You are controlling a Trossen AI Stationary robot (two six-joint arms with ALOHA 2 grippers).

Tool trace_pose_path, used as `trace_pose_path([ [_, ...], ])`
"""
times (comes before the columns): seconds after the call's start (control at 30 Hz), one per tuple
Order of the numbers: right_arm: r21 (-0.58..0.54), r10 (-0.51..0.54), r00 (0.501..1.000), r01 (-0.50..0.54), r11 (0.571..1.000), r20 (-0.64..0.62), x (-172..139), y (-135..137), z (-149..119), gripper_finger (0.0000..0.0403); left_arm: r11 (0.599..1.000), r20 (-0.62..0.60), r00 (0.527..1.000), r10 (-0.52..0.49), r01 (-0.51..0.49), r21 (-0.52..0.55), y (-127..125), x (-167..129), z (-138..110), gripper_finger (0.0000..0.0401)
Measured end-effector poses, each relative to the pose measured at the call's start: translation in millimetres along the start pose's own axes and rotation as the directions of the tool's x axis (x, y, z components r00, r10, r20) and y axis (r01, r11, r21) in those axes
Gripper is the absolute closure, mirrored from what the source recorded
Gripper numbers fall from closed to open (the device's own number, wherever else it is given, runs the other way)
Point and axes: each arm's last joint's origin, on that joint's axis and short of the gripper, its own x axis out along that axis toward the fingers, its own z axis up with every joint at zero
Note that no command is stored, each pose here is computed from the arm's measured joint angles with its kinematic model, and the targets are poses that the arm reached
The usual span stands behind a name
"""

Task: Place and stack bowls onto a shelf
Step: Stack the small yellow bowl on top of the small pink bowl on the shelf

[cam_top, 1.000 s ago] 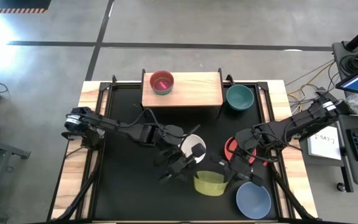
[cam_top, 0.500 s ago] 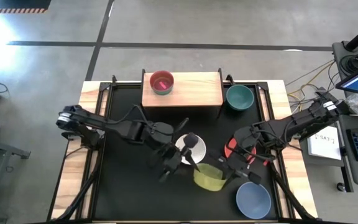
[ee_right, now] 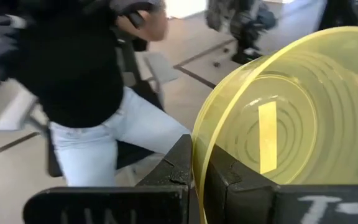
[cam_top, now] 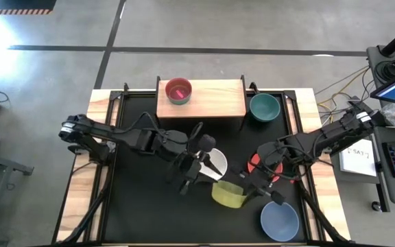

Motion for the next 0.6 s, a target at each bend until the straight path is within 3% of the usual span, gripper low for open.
trace_pose_path([
  [0.2, 0.030, -0.162, 0.984, 0.165, 0.986, -0.073, -12, -15, 0, 0.0395, 0.996, -0.088, 0.993, 0.083, -0.086, -0.025, -7, -23, 12, 0.0298],
  [0.33, -0.001, -0.356, 0.923, 0.360, 0.933, -0.145, -30, -30, 6, 0.0395, 0.990, -0.133, 0.985, 0.106, -0.118, -0.083, -14, -39, 20, 0.0298],
  [0.6, 0.030, -0.529, 0.826, 0.544, 0.838, -0.195, -68, -79, 10, 0.0394, 0.969, -0.251, 0.967, 0.052, -0.110, -0.220, -30, -52, 19, 0.0298],
])
